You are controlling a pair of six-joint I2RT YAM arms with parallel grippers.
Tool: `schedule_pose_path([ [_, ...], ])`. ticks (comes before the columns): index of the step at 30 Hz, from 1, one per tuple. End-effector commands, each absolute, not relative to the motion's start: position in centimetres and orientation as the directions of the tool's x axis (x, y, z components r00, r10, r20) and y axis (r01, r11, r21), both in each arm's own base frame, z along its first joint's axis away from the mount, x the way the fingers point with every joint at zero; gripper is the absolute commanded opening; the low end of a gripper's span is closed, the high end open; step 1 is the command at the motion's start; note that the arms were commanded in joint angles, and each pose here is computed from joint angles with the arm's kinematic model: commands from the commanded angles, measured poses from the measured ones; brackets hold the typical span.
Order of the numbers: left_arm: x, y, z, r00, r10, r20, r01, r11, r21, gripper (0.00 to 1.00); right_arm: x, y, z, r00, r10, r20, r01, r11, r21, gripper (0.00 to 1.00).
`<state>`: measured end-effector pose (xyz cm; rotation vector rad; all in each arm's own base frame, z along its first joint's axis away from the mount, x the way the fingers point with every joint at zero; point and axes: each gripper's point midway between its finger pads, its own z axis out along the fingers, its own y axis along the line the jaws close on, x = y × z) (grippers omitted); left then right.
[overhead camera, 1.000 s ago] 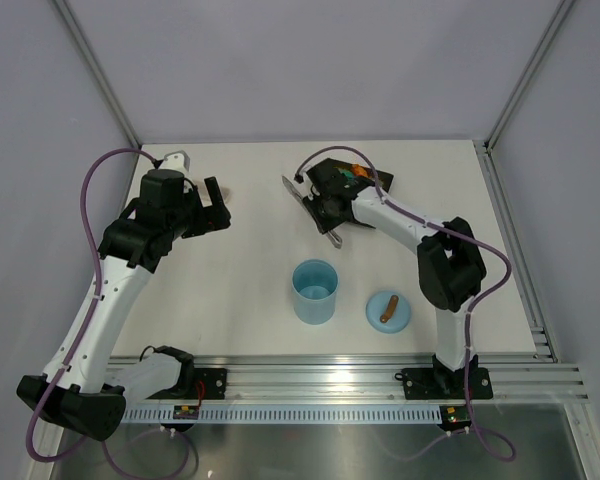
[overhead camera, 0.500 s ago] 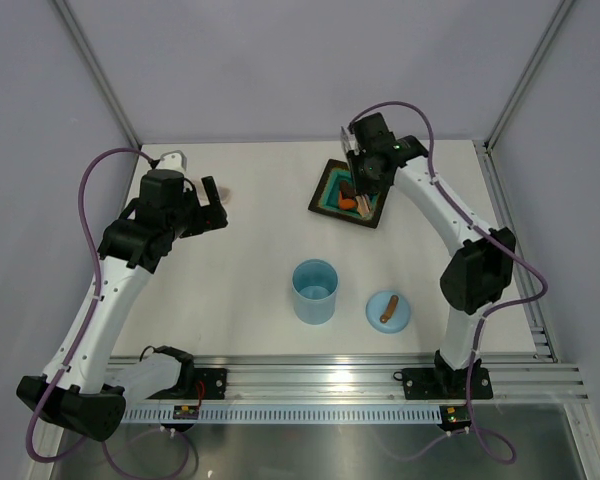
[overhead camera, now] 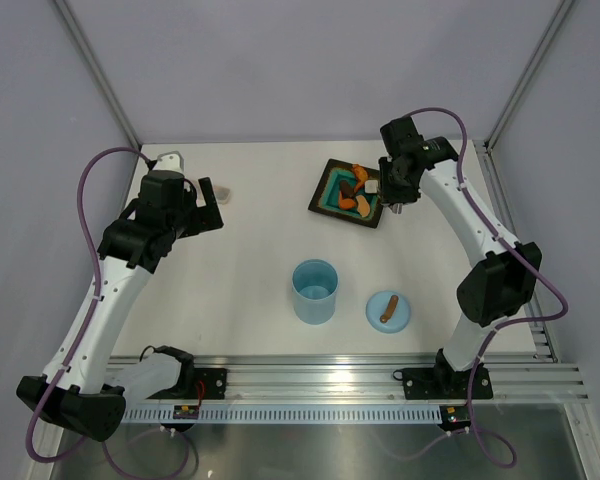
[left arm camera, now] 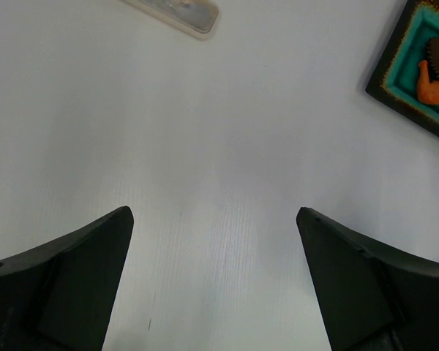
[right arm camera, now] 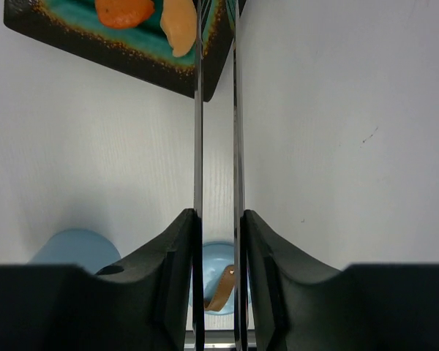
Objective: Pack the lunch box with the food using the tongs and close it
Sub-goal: Pick up the clamp at the center of the board, then pick up the fake food from the plate.
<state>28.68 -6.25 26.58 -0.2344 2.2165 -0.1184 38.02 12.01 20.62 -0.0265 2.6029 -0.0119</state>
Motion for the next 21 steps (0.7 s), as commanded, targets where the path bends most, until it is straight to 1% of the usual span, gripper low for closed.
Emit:
schedule_pose_path([
  [1, 28.9, -5.6, 27.9, -0.547, -0.203, -0.812, -0.136, 0.979, -0.154, 0.99, 37.3, 11.2, 22.6, -0.831, 0.002, -0.556, 0.015, 1.0, -0.02, 0.4],
  [9, 29.0, -6.1, 27.4, -0.562, -0.208, -0.801, -0.123, 0.978, -0.168, 0.99, 38.0, 11.1, 24.2, -0.797, 0.023, -0.603, 0.035, 0.999, -0.008, 0.39],
  [15, 29.1, -6.2, 27.0, -0.567, -0.213, -0.796, -0.124, 0.977, -0.173, 0.99, 39.3, 12.0, 25.2, -0.768, 0.033, -0.64, 0.021, 0.999, 0.026, 0.47],
  [21, 29.0, -6.4, 26.9, -0.571, -0.216, -0.792, -0.121, 0.976, -0.179, 0.99, 41.1, 12.6, 24.7, -0.768, 0.018, -0.64, 0.01, 1.0, 0.015, 0.49],
])
